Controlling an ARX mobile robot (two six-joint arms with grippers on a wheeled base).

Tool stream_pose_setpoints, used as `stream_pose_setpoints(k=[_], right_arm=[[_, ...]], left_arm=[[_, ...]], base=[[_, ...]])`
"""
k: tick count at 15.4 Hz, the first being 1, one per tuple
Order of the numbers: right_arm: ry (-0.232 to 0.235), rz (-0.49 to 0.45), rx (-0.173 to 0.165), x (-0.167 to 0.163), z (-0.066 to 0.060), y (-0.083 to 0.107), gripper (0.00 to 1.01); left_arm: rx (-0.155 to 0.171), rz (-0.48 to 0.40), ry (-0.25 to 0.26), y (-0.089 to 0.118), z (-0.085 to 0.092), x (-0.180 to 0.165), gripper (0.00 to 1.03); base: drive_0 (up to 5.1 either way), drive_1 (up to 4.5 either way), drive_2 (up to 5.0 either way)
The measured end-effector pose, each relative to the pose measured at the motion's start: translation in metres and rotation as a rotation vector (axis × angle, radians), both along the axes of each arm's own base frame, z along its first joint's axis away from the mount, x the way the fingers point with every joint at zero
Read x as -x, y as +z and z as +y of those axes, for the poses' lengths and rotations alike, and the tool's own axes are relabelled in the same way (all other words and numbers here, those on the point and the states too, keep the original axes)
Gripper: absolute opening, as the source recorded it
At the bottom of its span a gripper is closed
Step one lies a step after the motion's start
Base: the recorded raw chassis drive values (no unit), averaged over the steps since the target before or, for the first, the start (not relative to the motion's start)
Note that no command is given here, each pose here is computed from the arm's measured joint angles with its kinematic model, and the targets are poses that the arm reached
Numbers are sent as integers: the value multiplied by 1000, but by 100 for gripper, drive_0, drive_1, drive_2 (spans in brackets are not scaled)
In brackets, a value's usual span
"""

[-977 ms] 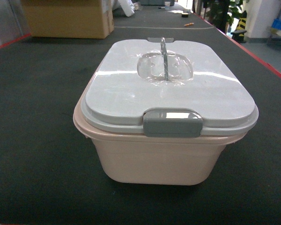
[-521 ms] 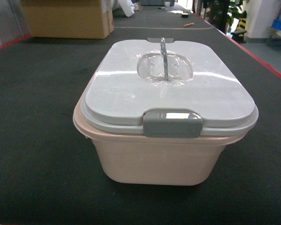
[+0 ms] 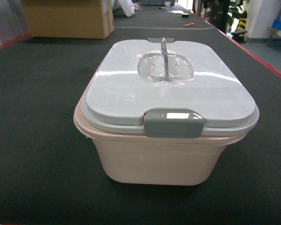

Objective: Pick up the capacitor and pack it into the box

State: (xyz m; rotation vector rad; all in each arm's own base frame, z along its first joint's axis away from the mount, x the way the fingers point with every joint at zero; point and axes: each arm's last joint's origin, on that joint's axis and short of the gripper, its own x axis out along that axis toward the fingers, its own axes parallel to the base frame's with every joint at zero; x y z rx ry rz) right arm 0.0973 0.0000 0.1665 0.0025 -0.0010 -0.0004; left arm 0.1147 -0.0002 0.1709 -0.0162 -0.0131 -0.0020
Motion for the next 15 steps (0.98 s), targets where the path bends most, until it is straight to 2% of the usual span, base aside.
stream_pose_setpoints(k=[5, 7, 8, 9, 11, 15], right_arm=[[0, 0, 0, 0, 0, 0, 98], [0, 0, 0, 0, 0, 0, 98], [0, 0, 0, 0, 0, 0, 98], [0, -1, 0, 0, 0, 0, 98], [0, 0, 0, 0, 0, 0, 98], [0, -1, 0, 0, 0, 0, 98]], left_arm=[[0, -2, 0, 0, 0, 6, 2], [-1, 50, 0, -7, 0, 16, 2], [-2, -9, 0, -1, 0, 17, 2], [-2, 22, -1, -5, 0, 17, 2], [-2, 11, 1, -4, 0, 17, 5], [-2, 14, 1, -4, 0, 17, 57]], base=[[0, 0, 0], [0, 0, 0], [0, 0, 0], [0, 0, 0], [0, 0, 0], [0, 0, 0]])
